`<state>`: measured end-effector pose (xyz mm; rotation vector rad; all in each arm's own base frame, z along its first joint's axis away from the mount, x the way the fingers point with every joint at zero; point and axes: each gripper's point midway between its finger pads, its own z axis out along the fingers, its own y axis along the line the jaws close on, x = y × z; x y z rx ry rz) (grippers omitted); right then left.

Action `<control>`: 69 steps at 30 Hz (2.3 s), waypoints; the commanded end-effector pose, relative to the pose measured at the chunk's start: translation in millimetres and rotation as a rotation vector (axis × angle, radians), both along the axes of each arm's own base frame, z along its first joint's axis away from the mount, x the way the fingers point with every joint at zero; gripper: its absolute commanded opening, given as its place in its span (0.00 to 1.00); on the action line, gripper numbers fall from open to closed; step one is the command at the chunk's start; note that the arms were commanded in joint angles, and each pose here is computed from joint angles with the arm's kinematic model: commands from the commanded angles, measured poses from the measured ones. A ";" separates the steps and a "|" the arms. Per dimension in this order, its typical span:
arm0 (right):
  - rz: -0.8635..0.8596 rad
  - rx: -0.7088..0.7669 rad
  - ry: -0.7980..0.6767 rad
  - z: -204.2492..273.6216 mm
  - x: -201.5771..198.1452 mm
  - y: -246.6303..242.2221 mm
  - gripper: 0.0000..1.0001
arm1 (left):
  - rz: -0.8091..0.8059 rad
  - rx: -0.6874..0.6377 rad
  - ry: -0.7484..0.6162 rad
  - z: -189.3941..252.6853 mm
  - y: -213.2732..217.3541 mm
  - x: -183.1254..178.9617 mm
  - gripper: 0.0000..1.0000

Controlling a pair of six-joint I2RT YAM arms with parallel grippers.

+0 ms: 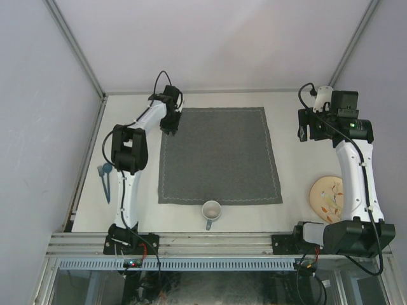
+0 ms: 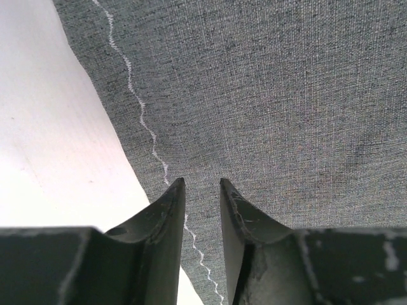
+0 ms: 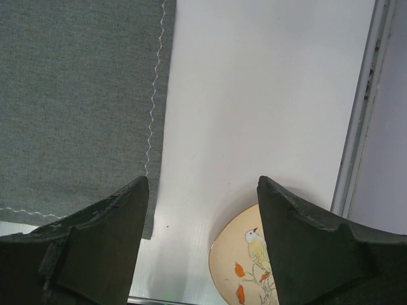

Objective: Set the dinner table for one person
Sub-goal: Flatten out the napkin at the center of the board.

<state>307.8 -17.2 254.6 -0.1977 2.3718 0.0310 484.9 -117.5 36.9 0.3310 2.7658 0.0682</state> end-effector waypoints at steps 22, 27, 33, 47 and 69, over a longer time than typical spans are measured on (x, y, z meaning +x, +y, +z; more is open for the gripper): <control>-0.022 -0.009 -0.053 17.4 -1.5 -3.1 0.70 | -0.012 -0.066 0.066 -19.6 -6.5 -4.0 0.09; -0.023 -0.003 -0.045 16.6 0.7 -2.6 0.70 | -0.006 -0.072 0.070 -19.0 -4.1 -4.0 0.07; -0.023 0.001 -0.044 16.3 3.8 -1.6 0.70 | 0.022 -0.085 0.075 -17.2 3.5 -0.9 0.06; -0.012 0.006 -0.033 13.4 6.5 4.4 0.70 | 0.064 -0.111 0.096 -19.3 12.3 -0.1 0.06; -0.023 -0.011 -0.040 11.9 3.9 2.7 0.70 | 0.002 -0.292 0.004 36.8 -16.2 -1.3 0.21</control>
